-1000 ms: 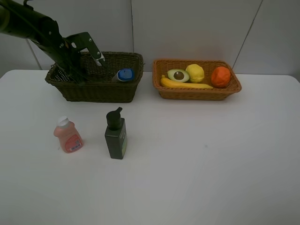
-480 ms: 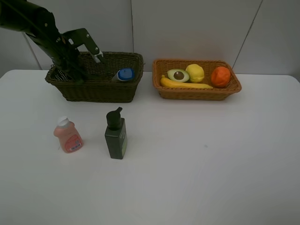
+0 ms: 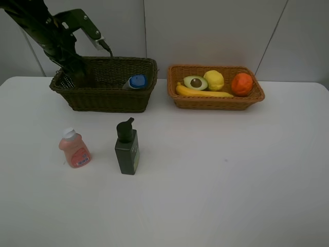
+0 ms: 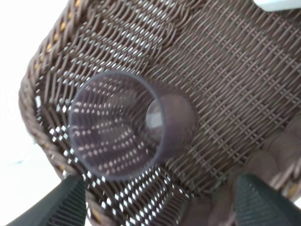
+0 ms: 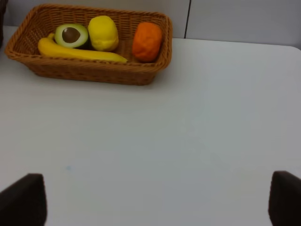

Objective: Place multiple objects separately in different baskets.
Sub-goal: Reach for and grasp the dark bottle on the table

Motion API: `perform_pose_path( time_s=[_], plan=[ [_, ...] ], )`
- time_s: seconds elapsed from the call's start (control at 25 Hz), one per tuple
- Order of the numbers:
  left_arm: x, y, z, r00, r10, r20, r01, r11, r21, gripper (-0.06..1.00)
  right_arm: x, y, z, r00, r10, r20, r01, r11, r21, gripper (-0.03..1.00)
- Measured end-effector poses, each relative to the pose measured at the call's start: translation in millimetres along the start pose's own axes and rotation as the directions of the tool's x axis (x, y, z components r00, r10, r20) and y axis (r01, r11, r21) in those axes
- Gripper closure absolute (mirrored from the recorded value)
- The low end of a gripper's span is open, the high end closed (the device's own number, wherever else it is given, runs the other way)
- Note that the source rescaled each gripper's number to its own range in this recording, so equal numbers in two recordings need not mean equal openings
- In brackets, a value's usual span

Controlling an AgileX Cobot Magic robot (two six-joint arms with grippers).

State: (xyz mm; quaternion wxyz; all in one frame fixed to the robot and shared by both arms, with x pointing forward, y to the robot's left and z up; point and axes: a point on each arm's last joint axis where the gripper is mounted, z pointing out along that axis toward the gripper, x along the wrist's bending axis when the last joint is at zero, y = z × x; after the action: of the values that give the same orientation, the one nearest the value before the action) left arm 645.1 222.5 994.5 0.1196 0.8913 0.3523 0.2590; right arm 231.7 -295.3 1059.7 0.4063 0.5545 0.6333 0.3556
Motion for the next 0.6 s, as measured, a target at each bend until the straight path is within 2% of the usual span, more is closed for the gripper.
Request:
perform_pose_path(
  time_s=[0.2, 0.36, 0.6],
  plan=[
    [2.0, -0.9, -30.5, 0.995, -0.096, 0.014, 0.096, 0.995, 0.022, 0.09, 0.0, 0.0, 0.0, 1.0, 0.0, 0.0, 0.0, 1.0, 0.0, -0.03],
    [-0.5, -3.9, -55.9, 0.987, -0.15, 0.058, 0.147, 0.988, 0.052, 0.09, 0.0, 0.0, 0.0, 1.0, 0.0, 0.0, 0.0, 1.0, 0.0, -0.03],
    [-24.8, -4.7, -91.8, 0.961, -0.245, 0.131, 0.242, 0.969, 0.039, 0.09, 0.0, 0.0, 0.0, 1.0, 0.0, 0.0, 0.0, 1.0, 0.0, -0.03]
  ],
)
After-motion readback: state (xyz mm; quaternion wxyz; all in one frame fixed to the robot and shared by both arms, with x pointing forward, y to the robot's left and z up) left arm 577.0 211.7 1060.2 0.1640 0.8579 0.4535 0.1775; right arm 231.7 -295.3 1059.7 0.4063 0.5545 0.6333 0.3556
